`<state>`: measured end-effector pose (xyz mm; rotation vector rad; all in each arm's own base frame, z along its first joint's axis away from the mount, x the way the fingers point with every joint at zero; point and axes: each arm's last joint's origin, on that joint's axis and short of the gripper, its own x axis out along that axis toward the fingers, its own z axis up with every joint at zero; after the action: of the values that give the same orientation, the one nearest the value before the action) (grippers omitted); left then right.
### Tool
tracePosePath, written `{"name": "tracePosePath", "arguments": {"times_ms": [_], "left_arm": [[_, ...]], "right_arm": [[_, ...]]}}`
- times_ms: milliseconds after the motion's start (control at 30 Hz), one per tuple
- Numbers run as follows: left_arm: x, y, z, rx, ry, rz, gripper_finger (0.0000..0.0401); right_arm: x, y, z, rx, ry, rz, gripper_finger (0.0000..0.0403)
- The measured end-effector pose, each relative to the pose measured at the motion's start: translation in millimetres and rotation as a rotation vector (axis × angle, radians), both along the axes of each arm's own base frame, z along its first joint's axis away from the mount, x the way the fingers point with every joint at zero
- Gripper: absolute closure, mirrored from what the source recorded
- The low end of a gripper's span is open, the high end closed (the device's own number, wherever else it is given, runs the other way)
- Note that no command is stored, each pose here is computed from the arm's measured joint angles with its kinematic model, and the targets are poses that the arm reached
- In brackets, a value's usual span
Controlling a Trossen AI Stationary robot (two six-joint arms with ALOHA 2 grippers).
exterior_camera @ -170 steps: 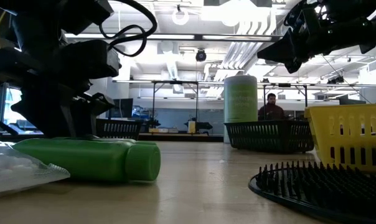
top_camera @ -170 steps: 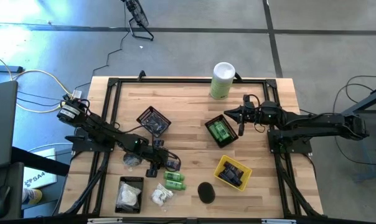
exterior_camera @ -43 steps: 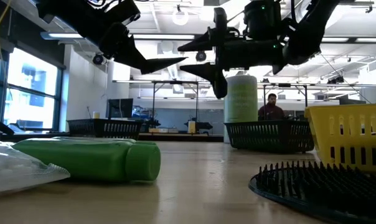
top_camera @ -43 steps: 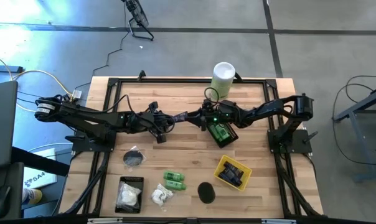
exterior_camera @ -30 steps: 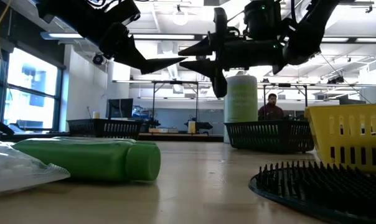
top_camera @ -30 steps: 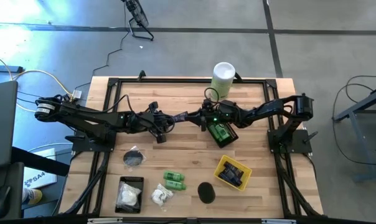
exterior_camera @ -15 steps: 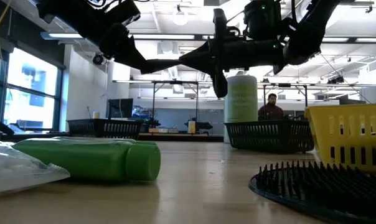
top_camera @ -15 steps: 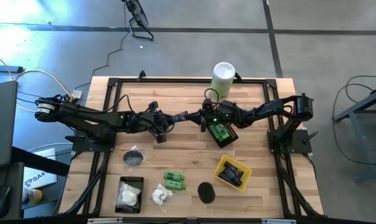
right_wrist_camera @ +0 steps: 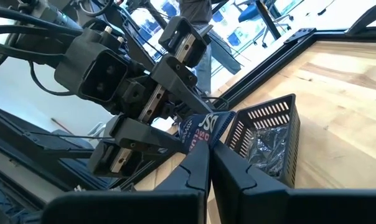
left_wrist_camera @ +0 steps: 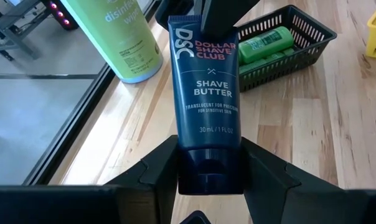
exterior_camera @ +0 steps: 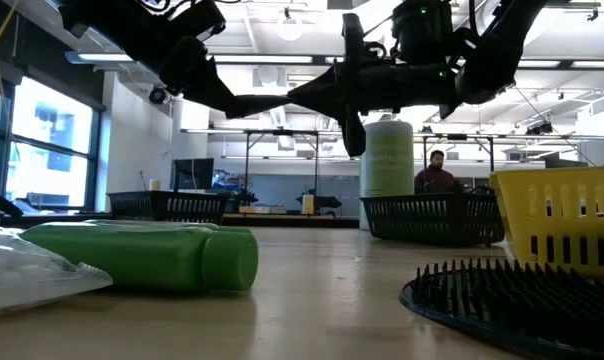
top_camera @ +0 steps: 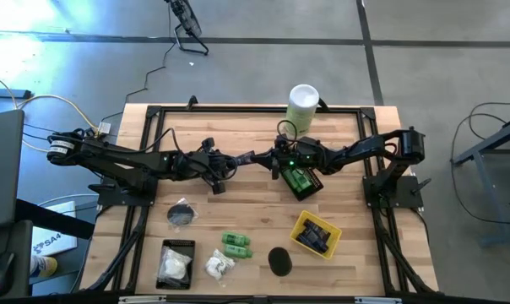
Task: Pick & Place Travel size toiletries
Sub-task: Put the shaving cream tube into the yellow bin
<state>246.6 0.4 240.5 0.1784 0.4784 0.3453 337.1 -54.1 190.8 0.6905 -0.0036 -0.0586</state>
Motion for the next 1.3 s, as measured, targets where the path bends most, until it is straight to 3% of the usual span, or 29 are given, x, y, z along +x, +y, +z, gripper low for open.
{"name": "tracePosePath", "arguments": {"times_ms": [200,600,967,1300], "left_arm": [[0,0,0,0.004,-0.003,0.010,0.0252],[2,0,4,0.006,-0.047,0.014,0.0151],[-10,1,21,0.005,-0.117,0.017,0.0148],[-28,2,34,-0.009,-0.148,0.032,0.0148]], "right_arm": [[0,0,0,0.021,-0.004,-0.005,0.0399],[0,-2,0,-0.014,-0.002,-0.038,0.0400],[-3,-4,-1,-0.078,0.072,-0.051,0.0400],[-38,-3,39,-0.193,0.240,-0.075,0.0400]]}}
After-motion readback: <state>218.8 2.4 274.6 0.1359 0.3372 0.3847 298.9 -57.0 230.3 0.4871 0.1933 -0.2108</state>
